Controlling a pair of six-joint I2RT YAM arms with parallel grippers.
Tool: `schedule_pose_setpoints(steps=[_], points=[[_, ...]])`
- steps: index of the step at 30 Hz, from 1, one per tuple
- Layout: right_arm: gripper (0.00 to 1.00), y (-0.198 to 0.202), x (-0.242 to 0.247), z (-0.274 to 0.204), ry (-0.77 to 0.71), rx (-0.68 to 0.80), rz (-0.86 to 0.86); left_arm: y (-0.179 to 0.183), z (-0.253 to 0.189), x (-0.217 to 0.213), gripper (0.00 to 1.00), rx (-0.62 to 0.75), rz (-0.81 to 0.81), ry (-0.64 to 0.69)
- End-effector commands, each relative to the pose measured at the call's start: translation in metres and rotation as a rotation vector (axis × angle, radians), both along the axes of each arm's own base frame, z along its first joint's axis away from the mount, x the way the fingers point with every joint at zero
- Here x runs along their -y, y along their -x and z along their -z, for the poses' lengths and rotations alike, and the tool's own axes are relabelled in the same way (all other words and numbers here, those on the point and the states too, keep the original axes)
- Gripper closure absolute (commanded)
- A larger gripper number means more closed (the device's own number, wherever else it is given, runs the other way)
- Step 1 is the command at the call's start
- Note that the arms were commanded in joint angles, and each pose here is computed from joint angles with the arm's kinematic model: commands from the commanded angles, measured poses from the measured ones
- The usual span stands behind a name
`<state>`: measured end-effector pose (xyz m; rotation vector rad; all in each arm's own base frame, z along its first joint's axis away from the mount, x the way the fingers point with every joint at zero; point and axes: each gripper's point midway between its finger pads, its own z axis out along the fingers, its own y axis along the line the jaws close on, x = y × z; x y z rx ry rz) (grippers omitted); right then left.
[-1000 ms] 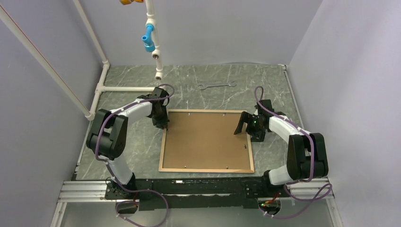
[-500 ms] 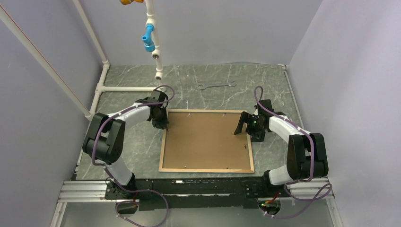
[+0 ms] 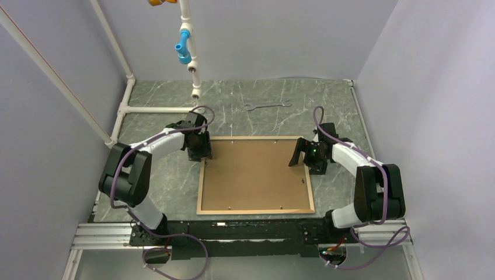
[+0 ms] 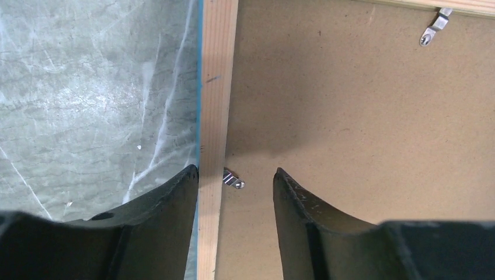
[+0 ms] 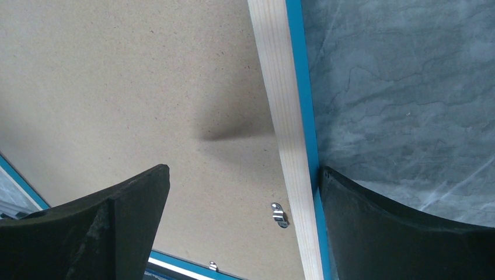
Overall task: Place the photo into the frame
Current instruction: Install the photo frame at the center of the board.
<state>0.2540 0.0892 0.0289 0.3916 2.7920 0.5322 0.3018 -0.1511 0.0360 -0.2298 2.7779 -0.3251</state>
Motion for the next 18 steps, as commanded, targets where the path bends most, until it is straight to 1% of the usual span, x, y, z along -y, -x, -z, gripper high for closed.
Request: schedule_pose_setpoints(steps=[1,5,8,12,14,18], points=[[0.01,-0.004,-0.014,-0.007,-0.061,0.032,-0.043,-0.009,-0.013,0.017,0.46,0.039,0.005,0.069],[0.01,-0.004,-0.014,-0.007,-0.059,0.031,-0.048,-0.006,0.004,0.01,0.49,-0.004,-0.006,0.015],[0.01,-0.004,-0.014,-0.007,-0.06,0.031,-0.05,0.001,0.015,0.006,0.55,-0.038,-0.008,-0.028],[0.01,-0.005,-0.014,-0.007,-0.058,0.029,-0.05,0.009,0.023,0.001,0.64,-0.064,0.007,-0.119],[0.01,-0.006,-0.014,-0.007,-0.058,0.029,-0.051,0.012,0.026,0.002,0.72,-0.069,0.013,-0.131],[0.01,-0.006,-0.014,-0.008,-0.057,0.031,-0.054,0.016,0.028,0.002,0.98,-0.074,0.017,-0.125]])
